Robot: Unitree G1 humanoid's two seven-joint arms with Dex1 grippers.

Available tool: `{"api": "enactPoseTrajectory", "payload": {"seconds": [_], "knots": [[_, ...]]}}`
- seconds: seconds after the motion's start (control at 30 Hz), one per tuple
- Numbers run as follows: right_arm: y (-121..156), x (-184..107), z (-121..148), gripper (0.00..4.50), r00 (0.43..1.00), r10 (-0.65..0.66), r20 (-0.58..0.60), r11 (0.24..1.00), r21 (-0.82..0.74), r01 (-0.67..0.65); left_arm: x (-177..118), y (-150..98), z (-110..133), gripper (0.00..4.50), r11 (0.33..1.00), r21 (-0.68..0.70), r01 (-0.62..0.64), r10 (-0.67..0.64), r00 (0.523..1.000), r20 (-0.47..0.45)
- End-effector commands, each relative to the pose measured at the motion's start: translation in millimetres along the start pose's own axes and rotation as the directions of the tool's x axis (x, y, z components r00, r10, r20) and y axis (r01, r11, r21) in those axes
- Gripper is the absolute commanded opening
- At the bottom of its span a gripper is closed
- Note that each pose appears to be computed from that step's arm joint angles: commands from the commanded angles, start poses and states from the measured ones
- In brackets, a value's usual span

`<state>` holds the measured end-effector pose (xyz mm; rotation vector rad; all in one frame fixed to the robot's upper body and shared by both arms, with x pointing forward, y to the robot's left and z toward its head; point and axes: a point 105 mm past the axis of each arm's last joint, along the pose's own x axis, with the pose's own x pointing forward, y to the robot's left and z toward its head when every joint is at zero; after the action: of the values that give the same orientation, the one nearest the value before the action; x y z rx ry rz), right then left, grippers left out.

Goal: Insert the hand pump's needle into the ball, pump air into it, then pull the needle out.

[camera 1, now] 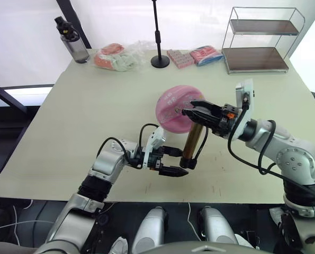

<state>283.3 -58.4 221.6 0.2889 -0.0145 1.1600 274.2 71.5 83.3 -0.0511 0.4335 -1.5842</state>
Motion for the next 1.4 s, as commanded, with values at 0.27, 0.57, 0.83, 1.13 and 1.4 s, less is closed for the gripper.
{"api": "enactPoseTrajectory", "payload": {"seconds": [0.27, 0.57, 0.83, 1.13, 1.4], "knots": [[13, 1, 13, 1.87, 0.999, 0.046, 0.030, 0.998, -0.045, -0.044, 3, -1, 2, 3.71, 1.000, 0.021, 0.002, -0.002, 1.000, 0.008], [12, 1, 14, 1.87, 0.998, 0.045, 0.036, 0.998, -0.047, -0.044, 6, -1, -2, 1.09, 0.999, 0.044, 0.004, -0.003, 1.000, -0.016], [27, -8, -12, 1.87, 0.989, 0.105, -0.102, 0.946, -0.298, -0.131, 27, 23, -3, 1.09, 0.965, 0.220, -0.140, 0.144, 0.990, -0.003], [19, -29, -32, 1.87, 0.981, 0.095, -0.169, 0.852, -0.497, -0.168, 66, 39, -17, 1.09, 0.933, 0.279, -0.229, 0.239, 0.971, -0.004], [6, -51, -44, 1.87, 0.983, 0.078, -0.169, 0.821, -0.549, -0.159, 79, 41, -32, 1.09, 0.922, 0.313, -0.230, 0.253, 0.967, -0.035]]}}
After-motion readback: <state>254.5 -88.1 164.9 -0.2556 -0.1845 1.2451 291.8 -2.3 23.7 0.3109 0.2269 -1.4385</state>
